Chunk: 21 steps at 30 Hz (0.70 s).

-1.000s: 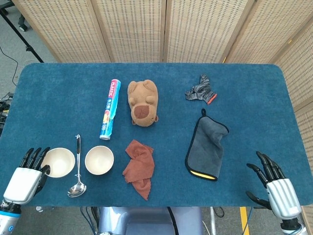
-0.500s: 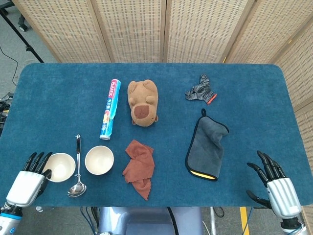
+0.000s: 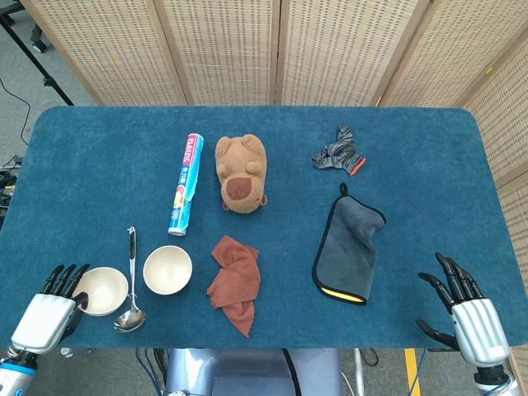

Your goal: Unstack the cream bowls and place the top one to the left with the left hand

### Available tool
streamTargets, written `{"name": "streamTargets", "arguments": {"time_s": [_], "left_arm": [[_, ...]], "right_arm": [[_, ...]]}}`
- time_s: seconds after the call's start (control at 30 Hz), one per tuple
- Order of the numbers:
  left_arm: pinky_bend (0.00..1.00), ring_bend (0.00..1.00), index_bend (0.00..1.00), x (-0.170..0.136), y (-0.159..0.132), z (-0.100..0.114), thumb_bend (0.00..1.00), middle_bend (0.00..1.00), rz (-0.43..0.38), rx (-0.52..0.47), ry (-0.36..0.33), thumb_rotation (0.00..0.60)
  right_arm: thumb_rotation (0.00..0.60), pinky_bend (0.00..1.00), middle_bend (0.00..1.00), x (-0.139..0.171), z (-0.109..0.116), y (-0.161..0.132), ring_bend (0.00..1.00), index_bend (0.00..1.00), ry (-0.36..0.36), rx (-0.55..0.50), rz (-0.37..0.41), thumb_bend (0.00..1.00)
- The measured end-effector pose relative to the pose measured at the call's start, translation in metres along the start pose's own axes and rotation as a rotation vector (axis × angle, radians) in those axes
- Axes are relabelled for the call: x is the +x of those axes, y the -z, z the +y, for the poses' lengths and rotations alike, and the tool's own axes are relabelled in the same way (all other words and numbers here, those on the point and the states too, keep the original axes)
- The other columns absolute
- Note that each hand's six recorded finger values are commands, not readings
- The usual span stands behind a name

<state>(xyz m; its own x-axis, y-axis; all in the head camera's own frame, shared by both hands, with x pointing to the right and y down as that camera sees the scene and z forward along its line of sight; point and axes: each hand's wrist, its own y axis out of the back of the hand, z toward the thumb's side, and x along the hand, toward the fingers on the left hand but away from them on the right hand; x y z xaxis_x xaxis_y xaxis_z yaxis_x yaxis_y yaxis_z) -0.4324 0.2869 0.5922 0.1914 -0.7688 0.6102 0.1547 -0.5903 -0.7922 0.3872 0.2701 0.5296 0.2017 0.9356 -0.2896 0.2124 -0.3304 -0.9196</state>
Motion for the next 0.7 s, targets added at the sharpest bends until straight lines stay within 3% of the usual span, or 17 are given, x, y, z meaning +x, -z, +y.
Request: {"name": "streamTargets", "arguments": {"time_s": [0.2, 0.53, 0.7], "left_arm": [[0.04, 0.0, 0.8, -0.0027, 0.0008, 0.0014, 0.4, 0.1, -0.022, -0.018, 0.042, 0.6], [0.04, 0.0, 0.61, -0.006, 0.0024, 0.0014, 0.29, 0.03, -0.04, -0.009, 0.076, 0.6], [0.04, 0.0, 0.56, -0.0078, 0.0018, 0.0008, 0.27, 0.02, -0.046, -0.003, 0.088, 0.6]], "right_arm": [[0.6, 0.15, 0.0, 0.0, 0.0003, 0.0, 0.0, 0.22, 0.001, -0.001, 0.001, 0.16], [0.6, 0.15, 0.0, 0.0002, 0.0013, 0.0007, 0.0, 0.22, 0.004, -0.004, 0.0, 0.16], [0.6, 0.15, 0.0, 0.0004, 0.0014, 0.0003, 0.0, 0.22, 0.004, -0.005, 0.001, 0.16]]}}
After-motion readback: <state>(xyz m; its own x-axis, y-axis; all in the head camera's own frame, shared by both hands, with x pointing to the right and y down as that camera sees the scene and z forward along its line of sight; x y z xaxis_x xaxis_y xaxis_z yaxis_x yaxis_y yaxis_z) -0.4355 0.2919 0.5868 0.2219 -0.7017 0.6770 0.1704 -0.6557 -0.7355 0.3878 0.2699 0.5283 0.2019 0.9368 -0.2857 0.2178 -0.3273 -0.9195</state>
